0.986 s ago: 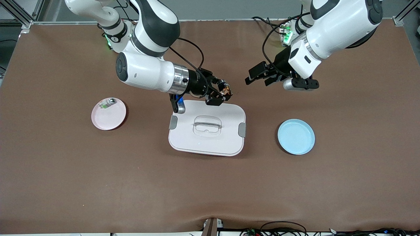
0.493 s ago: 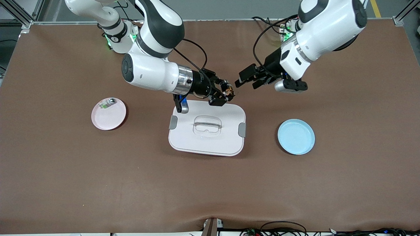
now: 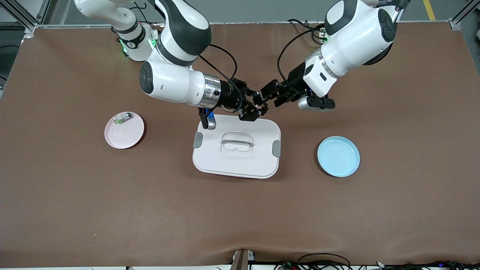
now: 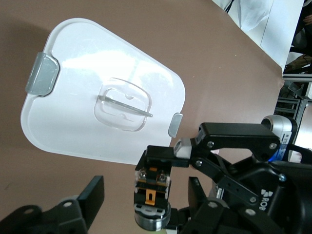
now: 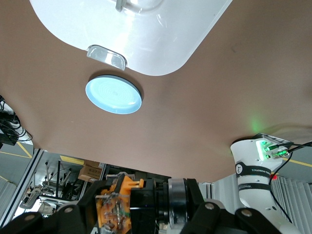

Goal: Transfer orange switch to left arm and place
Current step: 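Grasp the switch with the left gripper beside the right gripper, then carry the switch to the blue plate while the right gripper withdraws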

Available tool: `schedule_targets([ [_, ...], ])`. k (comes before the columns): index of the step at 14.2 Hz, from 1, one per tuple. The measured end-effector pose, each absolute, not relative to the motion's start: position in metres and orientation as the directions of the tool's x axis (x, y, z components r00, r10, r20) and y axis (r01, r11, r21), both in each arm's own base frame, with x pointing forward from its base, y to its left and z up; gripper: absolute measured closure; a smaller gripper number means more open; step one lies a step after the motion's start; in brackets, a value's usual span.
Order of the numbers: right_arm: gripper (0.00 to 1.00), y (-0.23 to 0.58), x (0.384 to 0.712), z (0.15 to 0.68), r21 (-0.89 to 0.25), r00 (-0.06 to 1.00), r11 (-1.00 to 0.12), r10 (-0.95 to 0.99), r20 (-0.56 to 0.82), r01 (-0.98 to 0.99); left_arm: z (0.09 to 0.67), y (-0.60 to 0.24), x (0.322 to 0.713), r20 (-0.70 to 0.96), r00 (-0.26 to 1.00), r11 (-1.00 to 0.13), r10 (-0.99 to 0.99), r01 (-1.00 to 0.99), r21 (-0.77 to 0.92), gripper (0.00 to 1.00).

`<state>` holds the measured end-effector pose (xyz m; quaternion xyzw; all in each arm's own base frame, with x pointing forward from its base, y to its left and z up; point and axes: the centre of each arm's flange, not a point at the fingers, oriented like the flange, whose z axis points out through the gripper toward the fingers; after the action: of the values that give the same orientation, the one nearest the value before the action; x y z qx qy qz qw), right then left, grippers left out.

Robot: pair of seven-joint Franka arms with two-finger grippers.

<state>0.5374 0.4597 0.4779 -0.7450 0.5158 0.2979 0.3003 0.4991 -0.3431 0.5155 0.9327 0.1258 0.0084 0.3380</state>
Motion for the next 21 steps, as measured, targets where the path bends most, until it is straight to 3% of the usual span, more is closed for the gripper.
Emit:
schedule_targets([
  [4,0.27,0.46,0.537,0.478,-0.14,0.291,-0.288,-0.589,-0.754,-0.947,0.499,-0.362,0.493,-0.072,0.971,-0.741,0.227,0.22,0.634,0.26],
  [5,0.27,0.46,0.537,0.478,-0.14,0.291,-0.288,-0.589,-0.754,-0.947,0.496,-0.363,0.493,-0.076,0.971,-0.742,0.225,0.221,0.633,0.32],
  [8,0.27,0.462,0.536,0.475,-0.134,0.288,-0.29,-0.589,-0.755,-0.947,0.494,-0.365,0.493,-0.074,0.973,-0.742,0.219,0.215,0.635,0.65],
  [16,0.27,0.47,0.539,0.471,-0.148,0.283,-0.268,-0.584,-0.761,-0.952,0.499,-0.365,0.495,0.02,0.985,-0.802,0.172,0.128,0.583,0.65],
  [19,0.01,0.468,0.542,0.474,-0.151,0.286,-0.269,-0.584,-0.76,-0.951,0.492,-0.339,0.511,0.09,0.983,-0.857,0.16,0.093,0.507,0.66],
  [21,0.0,0.468,0.541,0.474,-0.146,0.286,-0.276,-0.583,-0.76,-0.95,0.488,-0.312,0.529,0.132,0.978,-0.884,0.163,0.085,0.46,0.66],
])
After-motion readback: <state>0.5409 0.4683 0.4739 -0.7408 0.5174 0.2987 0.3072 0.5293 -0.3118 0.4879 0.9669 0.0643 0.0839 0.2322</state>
